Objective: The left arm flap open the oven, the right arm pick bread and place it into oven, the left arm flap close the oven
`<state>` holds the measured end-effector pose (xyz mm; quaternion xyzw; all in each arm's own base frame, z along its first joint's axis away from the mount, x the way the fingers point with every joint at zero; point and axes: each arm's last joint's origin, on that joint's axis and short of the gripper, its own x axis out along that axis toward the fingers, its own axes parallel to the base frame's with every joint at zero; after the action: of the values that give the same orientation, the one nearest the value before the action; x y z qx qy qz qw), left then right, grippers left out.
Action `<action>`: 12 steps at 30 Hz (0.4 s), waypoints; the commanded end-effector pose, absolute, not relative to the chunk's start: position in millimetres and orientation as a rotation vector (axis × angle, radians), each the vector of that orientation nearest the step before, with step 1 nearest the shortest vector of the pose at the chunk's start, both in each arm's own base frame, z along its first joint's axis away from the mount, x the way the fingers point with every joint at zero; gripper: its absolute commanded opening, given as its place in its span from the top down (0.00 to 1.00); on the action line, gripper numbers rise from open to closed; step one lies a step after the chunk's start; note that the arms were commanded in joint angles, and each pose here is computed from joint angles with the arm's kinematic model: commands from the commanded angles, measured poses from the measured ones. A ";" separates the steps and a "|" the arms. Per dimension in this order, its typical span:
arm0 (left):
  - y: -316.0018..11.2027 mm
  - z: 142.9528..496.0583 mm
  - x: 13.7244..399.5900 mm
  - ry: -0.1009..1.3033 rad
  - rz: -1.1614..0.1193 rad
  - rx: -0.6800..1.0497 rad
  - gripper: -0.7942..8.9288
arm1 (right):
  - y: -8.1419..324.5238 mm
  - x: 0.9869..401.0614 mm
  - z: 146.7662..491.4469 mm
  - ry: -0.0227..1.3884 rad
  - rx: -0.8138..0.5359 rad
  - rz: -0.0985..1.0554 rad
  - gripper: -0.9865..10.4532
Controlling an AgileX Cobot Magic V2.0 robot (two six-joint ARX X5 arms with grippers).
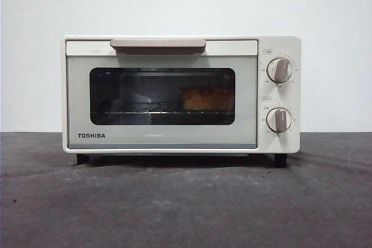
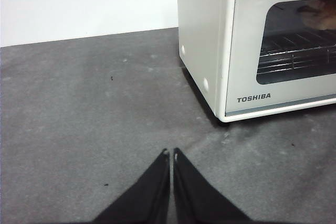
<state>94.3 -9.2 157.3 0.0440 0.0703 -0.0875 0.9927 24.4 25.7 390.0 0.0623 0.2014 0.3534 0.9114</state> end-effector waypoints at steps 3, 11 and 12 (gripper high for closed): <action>-9.1 149.8 95.2 0.165 -0.175 0.099 0.90 | 24.9 24.0 395.0 0.382 0.127 0.731 0.91; -9.1 149.8 95.2 0.165 -0.175 0.099 0.90 | 34.6 58.6 374.9 0.081 0.172 0.528 0.91; -9.1 149.8 95.2 0.165 -0.175 0.099 0.90 | 34.6 65.1 363.1 0.042 0.139 0.513 0.91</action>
<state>94.3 -9.2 157.3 0.0440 0.0703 -0.0875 0.9927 59.1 34.2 369.4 0.1061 0.0537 0.2549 0.9596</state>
